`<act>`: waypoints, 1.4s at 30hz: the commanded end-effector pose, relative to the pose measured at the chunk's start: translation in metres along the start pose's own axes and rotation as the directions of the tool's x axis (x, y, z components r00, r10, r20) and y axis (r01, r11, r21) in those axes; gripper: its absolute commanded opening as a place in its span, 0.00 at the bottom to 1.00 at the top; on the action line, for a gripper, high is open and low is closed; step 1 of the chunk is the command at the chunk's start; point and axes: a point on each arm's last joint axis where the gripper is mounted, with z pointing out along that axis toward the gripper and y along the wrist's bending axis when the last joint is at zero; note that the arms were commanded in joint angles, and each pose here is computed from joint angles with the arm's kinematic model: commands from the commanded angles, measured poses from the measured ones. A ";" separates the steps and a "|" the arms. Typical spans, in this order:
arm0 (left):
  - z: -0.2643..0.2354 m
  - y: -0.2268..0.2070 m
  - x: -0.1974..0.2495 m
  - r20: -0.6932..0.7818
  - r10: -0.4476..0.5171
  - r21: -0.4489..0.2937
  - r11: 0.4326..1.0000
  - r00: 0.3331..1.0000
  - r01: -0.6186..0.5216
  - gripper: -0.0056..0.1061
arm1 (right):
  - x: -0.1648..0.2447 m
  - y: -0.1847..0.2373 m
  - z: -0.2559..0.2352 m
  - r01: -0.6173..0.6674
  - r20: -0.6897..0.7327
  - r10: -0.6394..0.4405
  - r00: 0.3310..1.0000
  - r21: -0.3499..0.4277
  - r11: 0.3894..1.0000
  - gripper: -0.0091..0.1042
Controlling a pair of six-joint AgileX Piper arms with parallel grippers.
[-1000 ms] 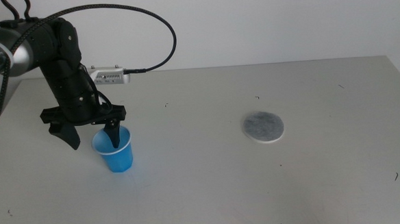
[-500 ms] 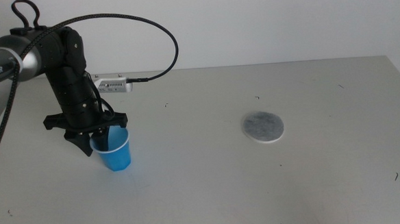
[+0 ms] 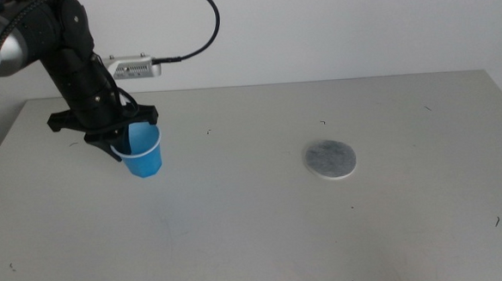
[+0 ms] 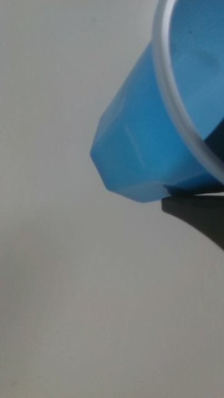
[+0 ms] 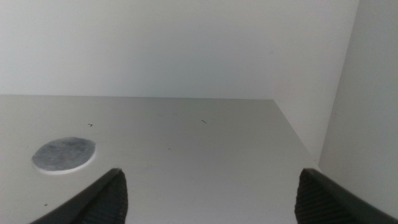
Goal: Place an empty cup on a cup mat.
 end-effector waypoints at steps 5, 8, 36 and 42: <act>-0.065 -0.032 0.000 0.111 -0.017 0.073 0.997 0.994 0.009 0.05 | -0.011 0.000 -0.003 0.019 0.109 -0.019 0.994 0.001 1.000 0.91; -0.074 -0.050 -0.001 0.148 -0.002 0.062 0.998 0.989 -0.007 0.05 | -0.011 0.000 -0.003 0.019 0.109 -0.019 0.994 0.001 1.000 0.91; -0.013 -0.231 -0.032 0.220 0.146 0.273 0.940 0.964 -0.205 0.05 | -0.011 0.000 -0.003 0.019 0.109 -0.019 0.994 0.001 1.000 0.91; -0.001 -0.238 -0.034 0.214 0.149 0.297 0.932 0.965 -0.210 0.05 | -0.011 0.000 -0.003 0.019 0.109 -0.019 0.994 0.001 1.000 0.91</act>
